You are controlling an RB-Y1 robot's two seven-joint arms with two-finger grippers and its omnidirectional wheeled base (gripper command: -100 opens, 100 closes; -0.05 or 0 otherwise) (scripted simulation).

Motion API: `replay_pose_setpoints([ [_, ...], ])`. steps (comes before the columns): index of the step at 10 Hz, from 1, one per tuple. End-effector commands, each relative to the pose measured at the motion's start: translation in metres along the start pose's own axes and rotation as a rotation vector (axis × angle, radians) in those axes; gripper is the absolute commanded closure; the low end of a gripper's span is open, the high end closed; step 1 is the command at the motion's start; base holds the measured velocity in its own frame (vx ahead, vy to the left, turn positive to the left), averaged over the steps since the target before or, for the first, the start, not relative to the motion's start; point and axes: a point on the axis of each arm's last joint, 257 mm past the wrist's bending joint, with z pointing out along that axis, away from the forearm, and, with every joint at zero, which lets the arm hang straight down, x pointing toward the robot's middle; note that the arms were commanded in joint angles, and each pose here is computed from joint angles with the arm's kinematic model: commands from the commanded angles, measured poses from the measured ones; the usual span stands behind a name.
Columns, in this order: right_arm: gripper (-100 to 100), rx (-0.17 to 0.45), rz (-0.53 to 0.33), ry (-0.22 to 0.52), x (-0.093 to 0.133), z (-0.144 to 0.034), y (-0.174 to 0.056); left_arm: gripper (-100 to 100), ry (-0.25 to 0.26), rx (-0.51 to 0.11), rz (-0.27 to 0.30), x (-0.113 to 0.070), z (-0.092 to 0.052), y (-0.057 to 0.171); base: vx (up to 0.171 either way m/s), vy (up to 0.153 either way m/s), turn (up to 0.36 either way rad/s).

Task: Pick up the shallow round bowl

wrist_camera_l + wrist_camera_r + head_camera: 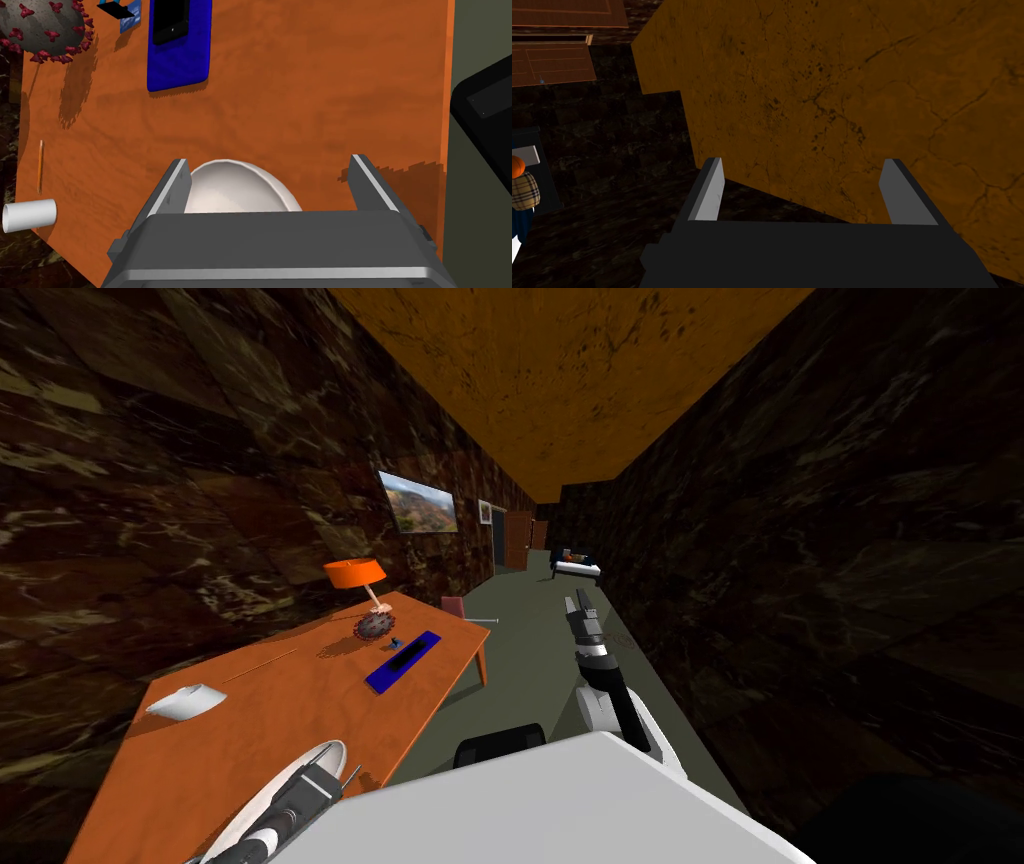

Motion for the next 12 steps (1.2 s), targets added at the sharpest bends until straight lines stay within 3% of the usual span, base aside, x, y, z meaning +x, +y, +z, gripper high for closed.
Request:
replay_pose_setpoints([
  [1, 0, 0.000, 0.000, 0.000, 0.000, 0.000, 0.000, -100, -0.040, -0.035, -0.011, -0.023, -0.004, 0.007, 0.001, 0.030, -0.087],
  [7, 0, 0.000, 0.000, 0.000, 0.000, 0.000, 0.000, -100, -0.227, -0.194, -0.080, -0.113, -0.042, 0.042, 0.001, 0.037, -0.123],
  [9, 0, 0.000, 0.000, 0.000, 0.000, 0.000, 0.000, -100, -0.267, -0.229, -0.104, -0.130, -0.053, 0.053, -0.001, 0.022, -0.079],
  [10, 0, 0.000, 0.000, 0.000, 0.000, 0.000, 0.000, -100, -0.251, -0.215, -0.094, -0.124, -0.048, 0.050, -0.001, 0.008, -0.011],
  [11, 0, 0.000, 0.000, 0.000, 0.000, 0.000, 0.000, 0, -0.255, -0.218, -0.096, -0.125, -0.048, 0.051, 0.000, 0.000, 0.000],
  [12, 0, 0.000, 0.000, 0.000, 0.000, 0.000, 0.000, -100, -0.257, -0.215, -0.100, -0.126, -0.040, 0.059, 0.008, 0.029, -0.024],
])
